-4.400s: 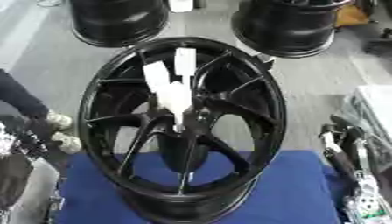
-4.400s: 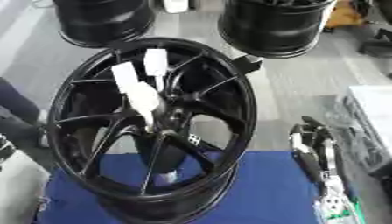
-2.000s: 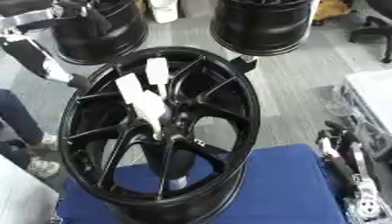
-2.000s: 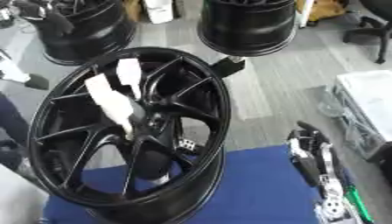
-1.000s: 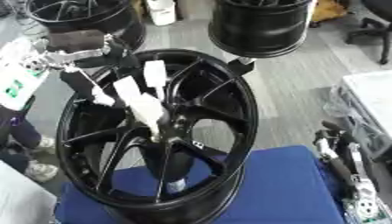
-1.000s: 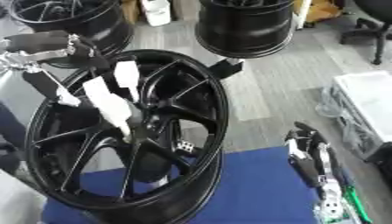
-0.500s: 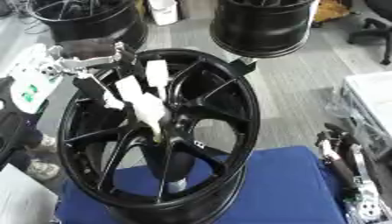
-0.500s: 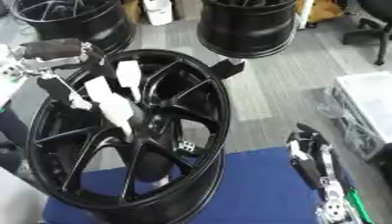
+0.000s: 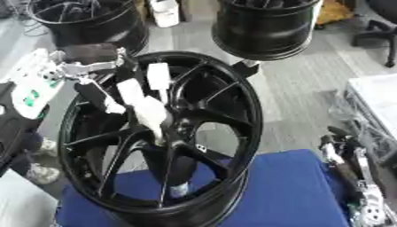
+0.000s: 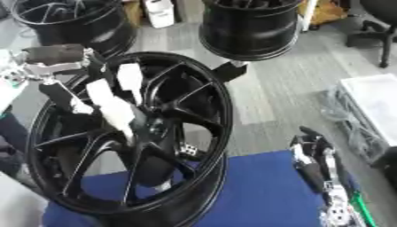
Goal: Pull the pin out of the wheel hub.
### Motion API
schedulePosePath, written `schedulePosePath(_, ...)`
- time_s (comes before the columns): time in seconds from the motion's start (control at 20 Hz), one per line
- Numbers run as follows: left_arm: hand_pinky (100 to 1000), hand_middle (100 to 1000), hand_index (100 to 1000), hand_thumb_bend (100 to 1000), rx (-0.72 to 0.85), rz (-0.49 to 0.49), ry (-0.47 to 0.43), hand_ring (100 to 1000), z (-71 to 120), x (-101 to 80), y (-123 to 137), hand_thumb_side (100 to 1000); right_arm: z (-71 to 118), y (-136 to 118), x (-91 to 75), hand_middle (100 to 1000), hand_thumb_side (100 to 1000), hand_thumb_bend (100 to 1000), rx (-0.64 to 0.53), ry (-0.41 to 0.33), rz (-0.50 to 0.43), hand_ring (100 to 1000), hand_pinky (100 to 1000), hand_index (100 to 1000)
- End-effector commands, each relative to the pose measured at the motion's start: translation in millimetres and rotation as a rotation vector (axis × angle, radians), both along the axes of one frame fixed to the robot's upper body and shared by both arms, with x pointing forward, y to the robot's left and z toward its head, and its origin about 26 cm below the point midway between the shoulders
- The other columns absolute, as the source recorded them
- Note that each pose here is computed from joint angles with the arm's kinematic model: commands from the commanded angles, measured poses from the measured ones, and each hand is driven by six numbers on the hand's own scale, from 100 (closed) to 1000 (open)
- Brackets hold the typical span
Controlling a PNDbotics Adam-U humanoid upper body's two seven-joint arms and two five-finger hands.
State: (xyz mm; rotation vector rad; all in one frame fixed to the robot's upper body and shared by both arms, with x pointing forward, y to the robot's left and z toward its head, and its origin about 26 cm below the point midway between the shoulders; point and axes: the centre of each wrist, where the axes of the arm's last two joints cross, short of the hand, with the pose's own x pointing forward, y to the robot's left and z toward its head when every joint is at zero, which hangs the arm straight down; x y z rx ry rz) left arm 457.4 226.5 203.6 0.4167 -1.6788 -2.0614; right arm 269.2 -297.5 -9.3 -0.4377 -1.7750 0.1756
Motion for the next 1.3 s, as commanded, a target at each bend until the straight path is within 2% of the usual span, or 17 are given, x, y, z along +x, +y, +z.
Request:
schedulePosePath(0.05,438,331,591,393,0.191,-0.168,0.001,315,15.6,-1.6,6,306,6.5,-2,3.2,628,615,100,-0.008,-0.021,0.008,617,653,831)
schedulePosePath(0.25,360,276,552,338,0.183,-0.185,0.010,239,20.5,-4.0,4,276,6.3,-2,3.2,628,616,100,-0.008,-0.021,0.008,618,654,831)
schedulePosePath(0.4,316,260,541,330,0.180,-0.199,0.015,196,28.1,-6.4,3,274,6.2,-2,3.1,628,620,100,-0.007,-0.020,0.007,618,654,831)
schedulePosePath(0.7,296,239,535,326,0.160,-0.224,0.017,173,49.4,-12.8,5,288,5.7,-3,2.8,628,619,100,-0.006,-0.019,0.005,618,654,831)
schedulePosePath(1.15,299,220,529,281,-0.027,-0.216,0.007,154,112.3,-36.9,39,286,3.8,-5,1.2,628,621,100,-0.006,-0.013,-0.005,618,654,831)
schedulePosePath(1.3,298,215,527,273,-0.161,-0.143,-0.027,148,143.1,-56.2,81,278,2.4,-8,-0.8,628,621,100,-0.007,-0.008,-0.021,618,654,831)
